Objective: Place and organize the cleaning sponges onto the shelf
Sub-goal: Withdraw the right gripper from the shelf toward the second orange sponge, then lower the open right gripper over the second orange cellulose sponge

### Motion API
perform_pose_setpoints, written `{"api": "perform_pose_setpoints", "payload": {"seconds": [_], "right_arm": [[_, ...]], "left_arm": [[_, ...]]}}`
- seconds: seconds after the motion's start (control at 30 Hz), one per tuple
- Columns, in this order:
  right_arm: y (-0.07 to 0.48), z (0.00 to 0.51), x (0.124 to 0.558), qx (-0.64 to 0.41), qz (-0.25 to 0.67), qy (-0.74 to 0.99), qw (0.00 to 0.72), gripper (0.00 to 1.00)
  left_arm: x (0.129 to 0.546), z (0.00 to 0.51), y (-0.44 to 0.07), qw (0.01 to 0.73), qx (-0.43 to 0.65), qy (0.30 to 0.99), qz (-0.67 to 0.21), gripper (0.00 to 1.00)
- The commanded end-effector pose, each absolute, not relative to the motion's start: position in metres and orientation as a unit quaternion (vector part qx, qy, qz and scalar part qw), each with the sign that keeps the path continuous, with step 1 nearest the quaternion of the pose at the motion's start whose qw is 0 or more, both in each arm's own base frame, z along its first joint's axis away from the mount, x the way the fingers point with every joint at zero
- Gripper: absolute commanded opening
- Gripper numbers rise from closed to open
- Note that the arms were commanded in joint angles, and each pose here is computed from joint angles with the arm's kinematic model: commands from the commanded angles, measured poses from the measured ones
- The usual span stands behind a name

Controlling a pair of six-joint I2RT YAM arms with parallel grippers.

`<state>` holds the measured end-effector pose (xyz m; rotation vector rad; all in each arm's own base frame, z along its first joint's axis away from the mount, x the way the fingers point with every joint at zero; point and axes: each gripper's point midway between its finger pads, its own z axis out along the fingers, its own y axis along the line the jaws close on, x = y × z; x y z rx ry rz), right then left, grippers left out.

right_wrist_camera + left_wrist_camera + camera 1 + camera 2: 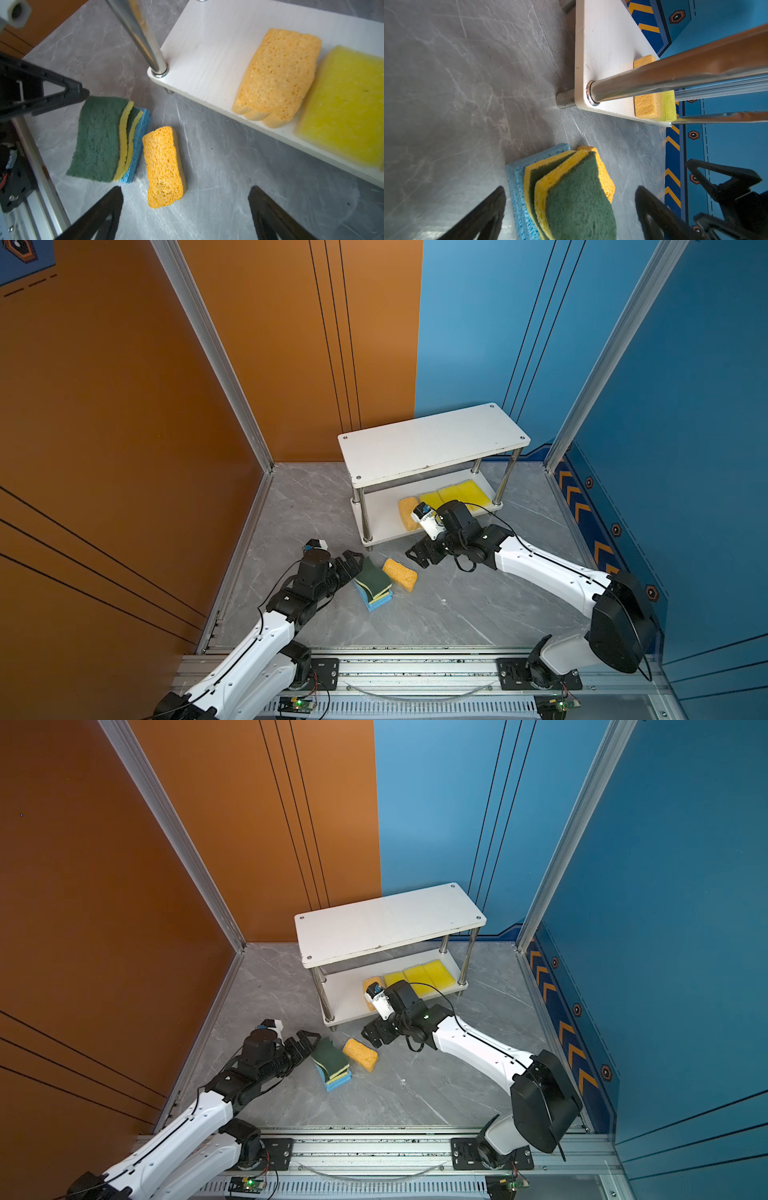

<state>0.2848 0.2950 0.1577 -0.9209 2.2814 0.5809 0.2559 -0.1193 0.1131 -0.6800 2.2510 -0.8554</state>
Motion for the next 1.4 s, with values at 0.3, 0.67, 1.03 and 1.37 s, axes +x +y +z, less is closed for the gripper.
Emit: {"api": "perform_pose_setpoints", "payload": {"seconds": [0.3,0.67,1.03,1.37], "right_arm": [[0.301,0.121,0.241,-0.389,0.252,0.846,0.264,1.0],[0.309,0.106,0.244,-0.388,0.245,0.838,0.296,1.0],[0.328,0.077,0.247,-0.412,0.215,0.839,0.284,0.93],[0.34,0.051,0.248,-0.429,0.196,0.836,0.28,0.93]], "left_arm": [[0.26,0.131,-0.126,0.323,-0.249,0.851,-0.332,0.97],[0.261,0.134,-0.133,0.317,-0.244,0.852,-0.336,0.98],[0.259,0.137,-0.132,0.322,-0.247,0.85,-0.334,0.98],[0.259,0.135,-0.131,0.321,-0.247,0.854,-0.327,0.98]]}}
